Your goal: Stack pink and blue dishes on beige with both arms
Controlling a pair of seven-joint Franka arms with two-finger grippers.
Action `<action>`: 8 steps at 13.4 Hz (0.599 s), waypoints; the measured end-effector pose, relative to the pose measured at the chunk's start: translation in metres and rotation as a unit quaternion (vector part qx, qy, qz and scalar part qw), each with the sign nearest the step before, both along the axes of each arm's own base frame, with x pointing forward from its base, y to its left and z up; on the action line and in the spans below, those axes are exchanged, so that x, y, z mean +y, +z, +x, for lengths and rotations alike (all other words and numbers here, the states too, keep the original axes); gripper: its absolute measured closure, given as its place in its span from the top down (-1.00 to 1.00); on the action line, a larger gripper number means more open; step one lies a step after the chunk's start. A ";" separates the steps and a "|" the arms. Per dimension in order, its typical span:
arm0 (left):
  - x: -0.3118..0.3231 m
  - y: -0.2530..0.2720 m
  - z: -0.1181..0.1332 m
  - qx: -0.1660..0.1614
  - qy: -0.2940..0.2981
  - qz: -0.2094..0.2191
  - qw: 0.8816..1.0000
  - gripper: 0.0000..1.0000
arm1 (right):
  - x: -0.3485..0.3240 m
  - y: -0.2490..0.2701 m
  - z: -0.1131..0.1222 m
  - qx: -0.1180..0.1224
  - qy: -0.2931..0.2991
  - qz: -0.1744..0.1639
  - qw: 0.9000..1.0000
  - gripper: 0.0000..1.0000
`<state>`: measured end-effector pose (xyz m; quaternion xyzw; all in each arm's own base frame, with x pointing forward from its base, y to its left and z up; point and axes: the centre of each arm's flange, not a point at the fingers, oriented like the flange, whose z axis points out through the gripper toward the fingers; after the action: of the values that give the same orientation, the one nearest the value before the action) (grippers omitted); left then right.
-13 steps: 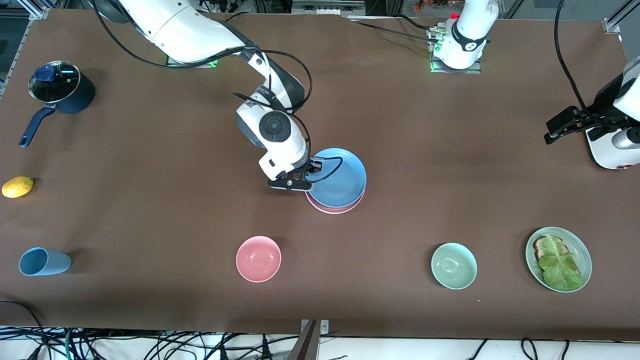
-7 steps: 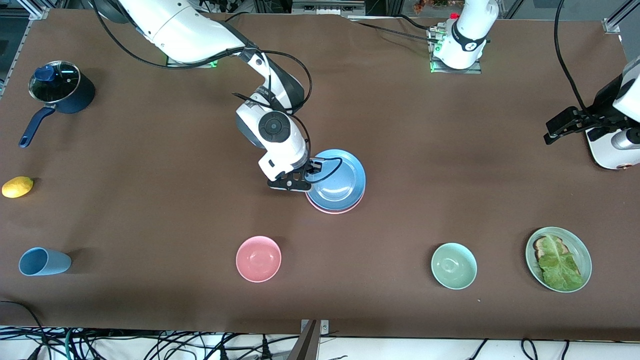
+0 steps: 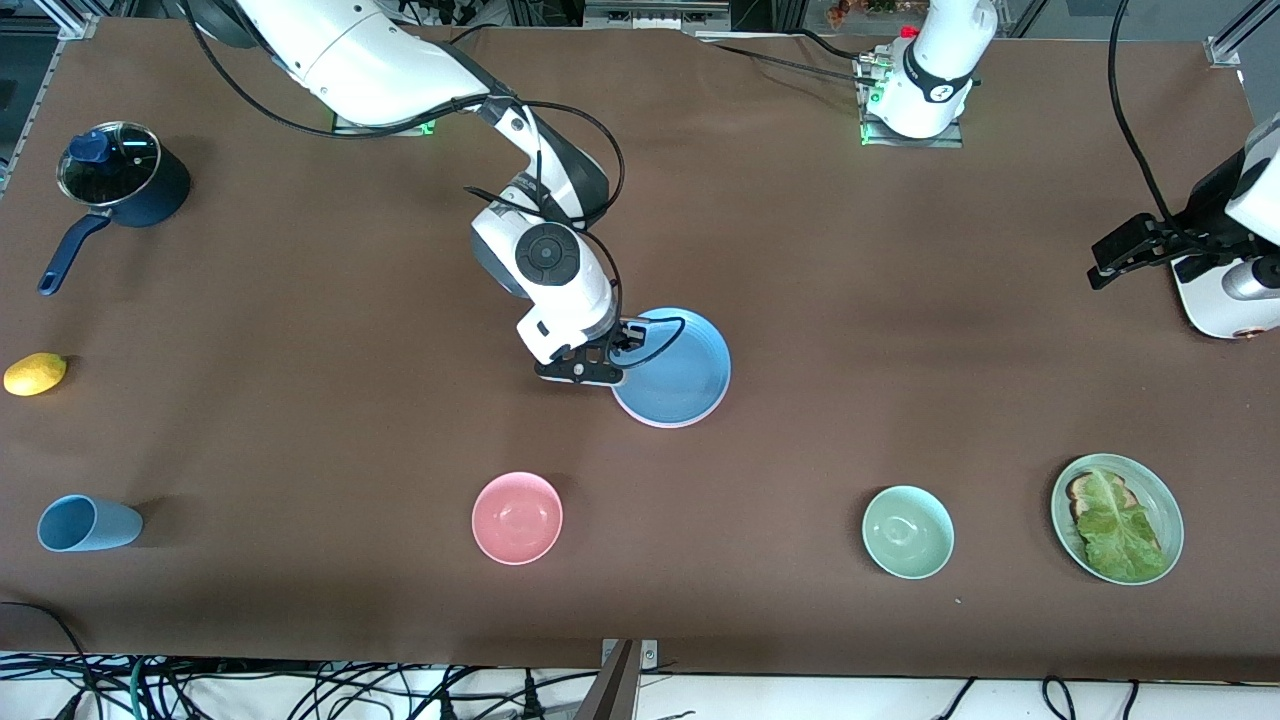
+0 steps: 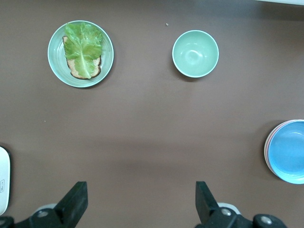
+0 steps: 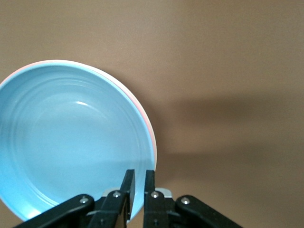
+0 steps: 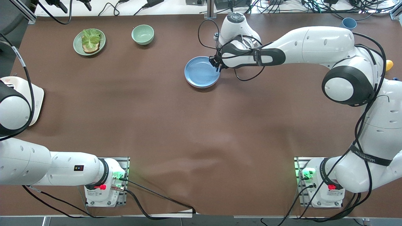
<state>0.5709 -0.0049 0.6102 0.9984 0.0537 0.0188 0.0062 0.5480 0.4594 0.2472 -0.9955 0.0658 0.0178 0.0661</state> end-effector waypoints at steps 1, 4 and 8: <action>0.000 0.000 0.000 0.000 0.000 0.000 1.000 1.00 | 0.000 0.003 0.002 -0.003 -0.001 0.002 1.000 -0.70; 0.000 0.000 0.000 0.000 0.000 0.000 1.000 1.00 | -0.010 0.023 0.024 -0.010 -0.004 -0.002 1.000 -0.63; 0.000 0.000 0.000 0.000 0.000 0.000 1.000 1.00 | -0.062 0.052 0.069 -0.006 0.021 -0.019 1.000 0.07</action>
<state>0.5710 -0.0045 0.6100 0.9983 0.0540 0.0186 0.0062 0.6173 0.3975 0.2995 -0.9978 0.0450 0.0122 0.0469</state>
